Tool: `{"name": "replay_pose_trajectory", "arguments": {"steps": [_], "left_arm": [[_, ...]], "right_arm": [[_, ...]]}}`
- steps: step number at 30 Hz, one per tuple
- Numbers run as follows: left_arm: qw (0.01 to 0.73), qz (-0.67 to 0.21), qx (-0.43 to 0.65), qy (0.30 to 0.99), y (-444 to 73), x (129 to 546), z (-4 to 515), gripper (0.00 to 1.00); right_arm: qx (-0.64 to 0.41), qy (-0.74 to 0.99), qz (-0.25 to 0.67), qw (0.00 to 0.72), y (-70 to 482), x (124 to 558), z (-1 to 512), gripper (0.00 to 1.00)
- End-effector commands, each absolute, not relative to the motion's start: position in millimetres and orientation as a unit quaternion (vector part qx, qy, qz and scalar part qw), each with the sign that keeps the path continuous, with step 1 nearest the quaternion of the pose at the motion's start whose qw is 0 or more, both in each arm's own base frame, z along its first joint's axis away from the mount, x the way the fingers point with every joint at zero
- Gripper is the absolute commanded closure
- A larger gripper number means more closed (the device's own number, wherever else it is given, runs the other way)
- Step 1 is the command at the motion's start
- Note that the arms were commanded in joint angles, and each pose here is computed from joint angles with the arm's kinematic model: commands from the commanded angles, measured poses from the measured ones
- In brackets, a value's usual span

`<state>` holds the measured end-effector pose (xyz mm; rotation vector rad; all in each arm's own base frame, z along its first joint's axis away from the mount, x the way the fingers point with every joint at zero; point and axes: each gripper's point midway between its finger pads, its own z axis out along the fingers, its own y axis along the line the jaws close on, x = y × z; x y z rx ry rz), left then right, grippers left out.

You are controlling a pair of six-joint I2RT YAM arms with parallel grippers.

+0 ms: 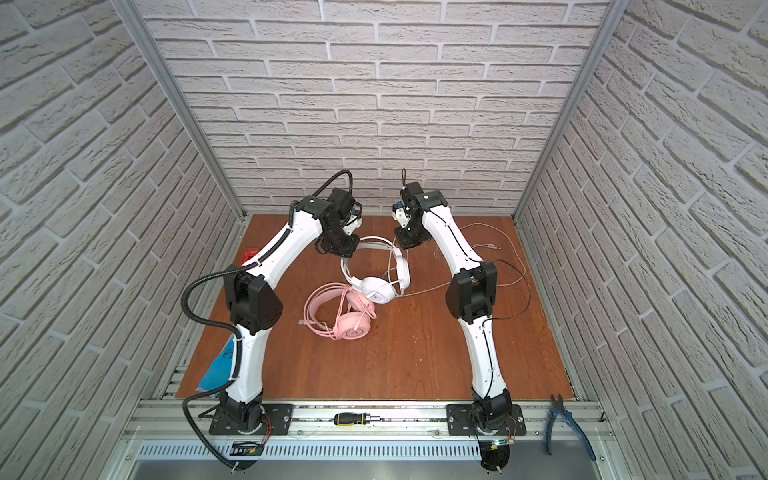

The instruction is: Wrap the headphones

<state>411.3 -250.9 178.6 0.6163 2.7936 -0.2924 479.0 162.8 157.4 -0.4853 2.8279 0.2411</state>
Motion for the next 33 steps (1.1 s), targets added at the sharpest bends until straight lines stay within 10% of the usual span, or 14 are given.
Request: {"name": "replay_pose_trajectory", "arguments": {"steps": [1, 10, 33], "left_arm": [[0.173, -0.158, 0.233, 0.944, -267, 403, 217, 1.0], [0.176, -0.196, 0.232, 0.936, -274, 400, 223, 1.0], [0.195, -0.289, 0.166, 0.922, -274, 417, 238, 1.0]], "right_arm": [[-0.149, 0.971, 0.127, 0.134, 170, 483, 154, 0.95], [-0.092, 0.958, 0.238, 0.132, 178, 485, 136, 0.94], [-0.015, 0.908, 0.375, 0.187, 186, 454, 93, 0.49]]}}
